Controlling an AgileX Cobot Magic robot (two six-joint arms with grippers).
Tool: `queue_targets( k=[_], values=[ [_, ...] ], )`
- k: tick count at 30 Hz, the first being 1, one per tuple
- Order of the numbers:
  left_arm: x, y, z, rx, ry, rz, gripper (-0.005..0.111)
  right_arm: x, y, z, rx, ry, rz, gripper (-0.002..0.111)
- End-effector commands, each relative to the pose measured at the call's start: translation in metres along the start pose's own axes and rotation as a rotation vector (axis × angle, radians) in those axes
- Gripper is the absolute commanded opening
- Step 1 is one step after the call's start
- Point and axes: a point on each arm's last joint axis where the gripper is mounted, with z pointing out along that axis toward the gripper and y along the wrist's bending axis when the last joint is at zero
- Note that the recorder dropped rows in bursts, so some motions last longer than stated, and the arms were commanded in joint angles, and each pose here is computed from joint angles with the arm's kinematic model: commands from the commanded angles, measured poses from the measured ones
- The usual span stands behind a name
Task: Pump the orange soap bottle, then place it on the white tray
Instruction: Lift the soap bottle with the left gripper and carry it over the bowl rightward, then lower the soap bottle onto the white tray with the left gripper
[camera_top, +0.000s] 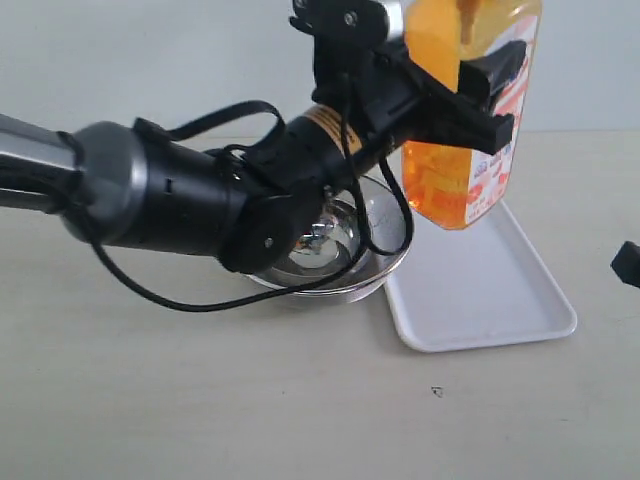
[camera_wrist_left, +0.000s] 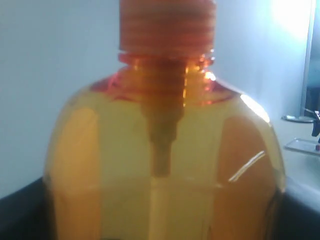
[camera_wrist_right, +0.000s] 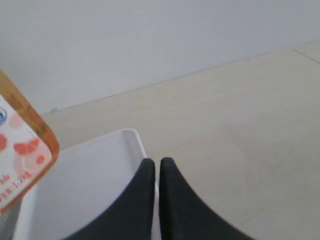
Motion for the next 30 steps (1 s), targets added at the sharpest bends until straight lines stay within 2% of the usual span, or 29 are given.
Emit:
queue_targets(
  k=[1,4,17,26,28,30],
  values=[
    [0.009,-0.011,0.017,0.027,-0.069,-0.022,0.005,-0.004,-0.011,-0.002,0.104,-0.044,0.048,0.0],
    [0.021,-0.018,0.027,0.041,-0.044,-0.026,0.005,-0.004,-0.011,-0.002,0.104,-0.045,0.038,0.0],
    [0.066,-0.017,0.032,0.039,0.021,-0.027,0.005,-0.003,-0.01,-0.001,0.093,-0.035,0.032,0.0],
    [0.069,-0.016,0.032,0.032,0.03,-0.032,0.005,-0.003,-0.008,-0.001,0.073,-0.031,0.018,0.0],
    [0.069,-0.015,0.032,0.03,0.03,-0.032,0.01,-0.003,-0.008,-0.001,0.073,-0.031,0.018,0.0],
    [0.069,-0.015,0.032,0.03,0.03,-0.032,0.021,-0.003,-0.008,-0.001,0.073,-0.031,0.018,0.0]
  ],
)
